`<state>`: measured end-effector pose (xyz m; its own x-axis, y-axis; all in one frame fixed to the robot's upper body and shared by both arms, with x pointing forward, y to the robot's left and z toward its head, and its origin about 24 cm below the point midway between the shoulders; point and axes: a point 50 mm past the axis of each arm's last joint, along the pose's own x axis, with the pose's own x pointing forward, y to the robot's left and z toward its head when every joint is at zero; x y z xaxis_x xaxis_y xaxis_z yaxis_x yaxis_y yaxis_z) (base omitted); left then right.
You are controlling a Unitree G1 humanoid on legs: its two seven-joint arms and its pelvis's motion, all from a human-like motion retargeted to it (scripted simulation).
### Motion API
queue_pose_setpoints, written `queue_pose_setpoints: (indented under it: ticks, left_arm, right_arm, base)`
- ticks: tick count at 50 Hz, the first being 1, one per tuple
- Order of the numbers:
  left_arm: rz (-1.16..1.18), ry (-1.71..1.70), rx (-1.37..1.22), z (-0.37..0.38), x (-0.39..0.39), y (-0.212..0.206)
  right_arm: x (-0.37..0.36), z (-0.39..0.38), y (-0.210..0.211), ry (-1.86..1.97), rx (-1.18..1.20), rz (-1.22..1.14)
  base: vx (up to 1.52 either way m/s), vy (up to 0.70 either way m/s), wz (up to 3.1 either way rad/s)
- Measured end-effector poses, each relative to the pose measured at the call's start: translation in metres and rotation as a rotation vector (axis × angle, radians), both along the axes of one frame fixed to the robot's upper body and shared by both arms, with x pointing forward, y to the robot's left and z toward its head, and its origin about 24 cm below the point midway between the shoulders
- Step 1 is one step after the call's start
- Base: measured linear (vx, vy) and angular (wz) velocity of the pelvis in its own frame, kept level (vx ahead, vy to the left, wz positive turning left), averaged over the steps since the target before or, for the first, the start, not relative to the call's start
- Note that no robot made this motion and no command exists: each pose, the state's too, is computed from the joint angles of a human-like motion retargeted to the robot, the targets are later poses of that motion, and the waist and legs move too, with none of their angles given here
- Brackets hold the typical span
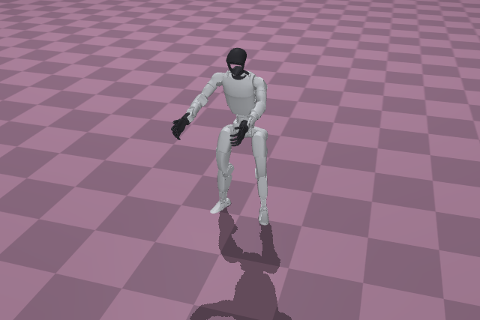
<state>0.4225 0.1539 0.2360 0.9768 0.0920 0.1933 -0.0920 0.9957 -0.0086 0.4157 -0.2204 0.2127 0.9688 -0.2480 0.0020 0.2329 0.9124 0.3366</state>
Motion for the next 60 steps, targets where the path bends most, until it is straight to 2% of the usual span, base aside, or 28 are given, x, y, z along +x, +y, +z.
queue_pose_setpoints:
  ticks: [12,23,29,40,45,52,60]
  left_arm:
    - [0.246,-0.077,0.087,0.074,0.004,0.015]
    - [0.043,-0.454,0.188,0.113,-0.026,-0.011]
    - [-0.069,-0.718,0.313,0.115,-0.071,-0.019]
    - [-0.037,-1.192,0.804,0.092,-0.147,-0.018]
    - [0.014,-1.352,1.036,0.073,-0.161,-0.013]
    - [-0.043,-1.384,1.266,0.034,-0.163,-0.008]
    - [-0.166,-1.245,1.429,-0.023,-0.15,-0.002]
  right_arm:
    - [0.009,0.088,0.02,-0.082,-0.162,-0.095]
    - [-0.022,0.141,0.05,-0.521,-0.439,-0.056]
    - [-0.064,0.148,0.065,-0.797,-0.697,-0.048]
    - [-0.143,0.127,0.071,-1.293,-1.229,-0.21]
    - [-0.159,0.1,0.074,-1.422,-1.508,-0.168]
    - [-0.159,0.059,0.074,-1.47,-1.798,-0.027]
    - [-0.145,0.006,0.074,-1.368,-1.89,0.144]
  base:
    - [0.01,0.0,-0.02]
    - [0.08,0.0,-0.03]
    - [0.07,0.0,-0.06]
    - [0.0,0.0,-0.01]
    - [0.0,0.0,0.0]
    - [0.0,0.0,0.0]
    - [-0.06,-0.01,-0.06]
